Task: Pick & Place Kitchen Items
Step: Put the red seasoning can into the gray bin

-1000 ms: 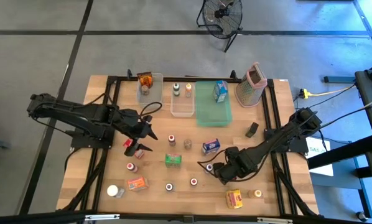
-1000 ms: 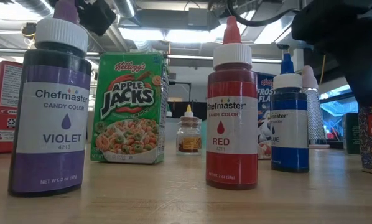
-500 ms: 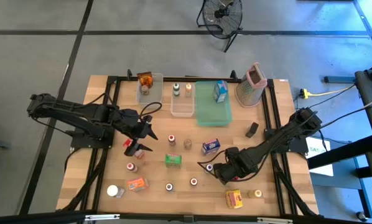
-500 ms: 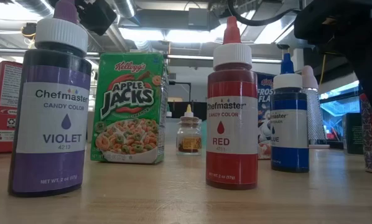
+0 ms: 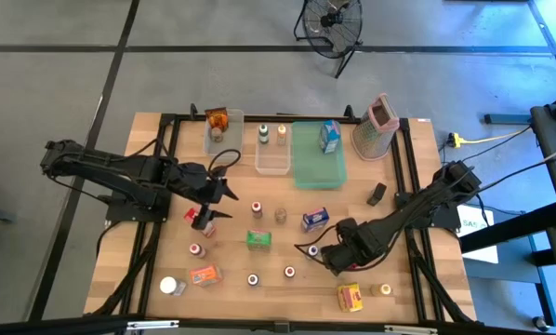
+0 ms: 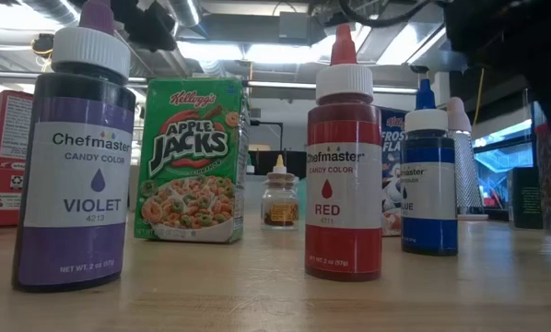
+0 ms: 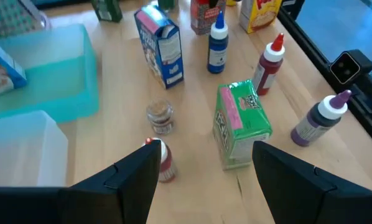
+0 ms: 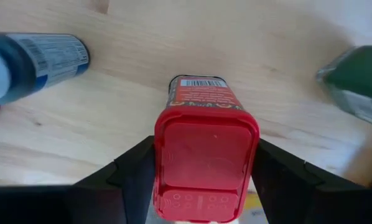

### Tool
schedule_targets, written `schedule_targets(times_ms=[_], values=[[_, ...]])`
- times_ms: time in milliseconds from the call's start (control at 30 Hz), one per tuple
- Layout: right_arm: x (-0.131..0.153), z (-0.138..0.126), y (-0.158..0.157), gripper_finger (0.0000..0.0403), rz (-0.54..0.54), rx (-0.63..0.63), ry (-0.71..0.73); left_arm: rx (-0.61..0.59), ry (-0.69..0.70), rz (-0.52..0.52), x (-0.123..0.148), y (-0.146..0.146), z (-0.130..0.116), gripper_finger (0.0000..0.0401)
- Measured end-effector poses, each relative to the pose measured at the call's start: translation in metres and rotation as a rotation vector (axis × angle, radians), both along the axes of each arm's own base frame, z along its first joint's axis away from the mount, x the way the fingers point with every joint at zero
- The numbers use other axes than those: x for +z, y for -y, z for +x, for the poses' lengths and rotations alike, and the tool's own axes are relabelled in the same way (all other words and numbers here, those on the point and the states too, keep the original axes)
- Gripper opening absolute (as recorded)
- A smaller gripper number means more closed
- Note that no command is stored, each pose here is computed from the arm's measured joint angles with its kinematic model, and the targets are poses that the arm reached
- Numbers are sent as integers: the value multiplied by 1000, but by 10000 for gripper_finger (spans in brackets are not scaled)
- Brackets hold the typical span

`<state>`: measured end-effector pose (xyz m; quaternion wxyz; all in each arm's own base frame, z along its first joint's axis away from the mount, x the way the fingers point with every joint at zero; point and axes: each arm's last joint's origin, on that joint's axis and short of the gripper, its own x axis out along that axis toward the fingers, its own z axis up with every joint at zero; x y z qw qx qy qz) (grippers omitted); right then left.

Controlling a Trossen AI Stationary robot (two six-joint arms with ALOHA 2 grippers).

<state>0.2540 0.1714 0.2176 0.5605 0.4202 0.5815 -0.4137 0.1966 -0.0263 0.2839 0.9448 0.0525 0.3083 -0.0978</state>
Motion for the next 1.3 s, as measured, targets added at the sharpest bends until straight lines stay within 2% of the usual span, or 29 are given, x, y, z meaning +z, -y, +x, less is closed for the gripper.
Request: schedule_targets(times_ms=[233,367,500,600,733,800,1067,1200,1300], values=[[49,1,-2,231,5,56,-30,-55,59,73,4,0,2,249],[85,-3,3,231,-62,98,-30,-88,103,119,6,1,4,249],[112,0,5,231,-116,205,81,-148,164,137,11,2,7,249],[128,5,5,231,-170,311,198,-188,266,86,19,5,13,249],[133,15,7,231,-228,429,290,-236,362,-9,23,9,28,249],[135,18,10,231,-243,478,300,-258,360,-32,18,11,37,249],[139,37,16,232,-319,682,429,-250,380,-49,-8,15,79,249],[142,46,19,232,-360,759,483,-218,421,-103,-15,15,94,249],[143,51,23,232,-381,796,502,-252,432,-133,-19,17,102,249]])
